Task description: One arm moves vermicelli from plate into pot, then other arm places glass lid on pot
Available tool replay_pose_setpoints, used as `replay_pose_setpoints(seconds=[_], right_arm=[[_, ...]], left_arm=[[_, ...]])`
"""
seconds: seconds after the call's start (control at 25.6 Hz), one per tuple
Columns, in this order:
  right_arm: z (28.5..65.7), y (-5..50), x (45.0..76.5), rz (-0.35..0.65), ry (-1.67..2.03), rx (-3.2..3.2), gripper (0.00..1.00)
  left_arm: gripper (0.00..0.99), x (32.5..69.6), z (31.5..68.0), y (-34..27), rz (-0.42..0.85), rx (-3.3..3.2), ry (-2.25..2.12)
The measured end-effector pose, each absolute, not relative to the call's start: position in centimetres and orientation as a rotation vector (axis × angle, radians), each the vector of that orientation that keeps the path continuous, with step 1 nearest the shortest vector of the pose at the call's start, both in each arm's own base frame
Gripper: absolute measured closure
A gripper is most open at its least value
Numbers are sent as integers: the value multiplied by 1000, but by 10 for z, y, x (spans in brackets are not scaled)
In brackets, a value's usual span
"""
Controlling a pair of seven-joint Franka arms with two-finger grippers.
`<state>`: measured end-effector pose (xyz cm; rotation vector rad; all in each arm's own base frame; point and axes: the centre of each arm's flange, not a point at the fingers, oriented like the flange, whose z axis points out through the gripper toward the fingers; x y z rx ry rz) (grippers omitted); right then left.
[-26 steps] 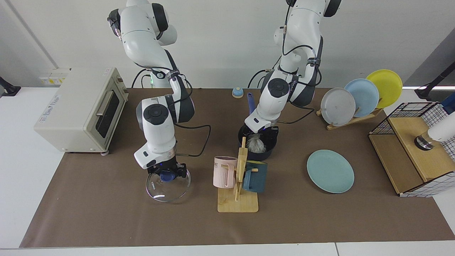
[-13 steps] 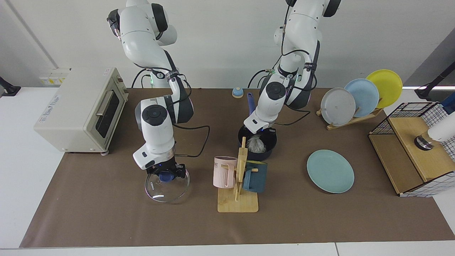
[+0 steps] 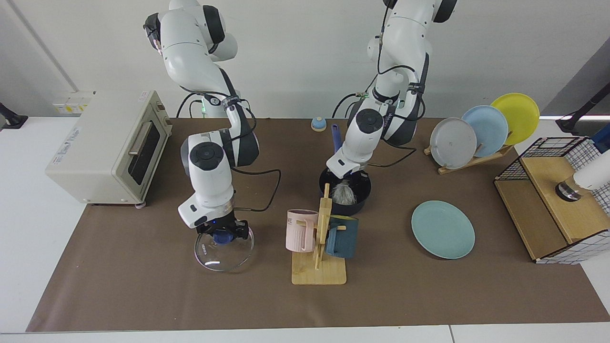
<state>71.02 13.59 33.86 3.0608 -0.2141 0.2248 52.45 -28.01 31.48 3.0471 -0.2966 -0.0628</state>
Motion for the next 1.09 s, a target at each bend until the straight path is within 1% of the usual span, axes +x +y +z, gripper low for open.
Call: replay_pose_setpoints(seconds=[0.51,0.66,0.82,0.97,1.09], right_arm=[[337,133,711,218,-226,3066,564],[335,130,712,216,-218,3066,564],[330,129,713,229,-208,3070,564],[327,124,714,229,-190,3071,564],[324,119,715,232,-192,3071,564]], left_arm=[[617,525,316,-280,-67,3048,-296],[617,530,326,-279,-97,3056,-292],[617,540,355,-276,-131,3068,-283],[617,543,398,-264,-140,3083,-261],[617,543,433,-249,-118,3095,-228]])
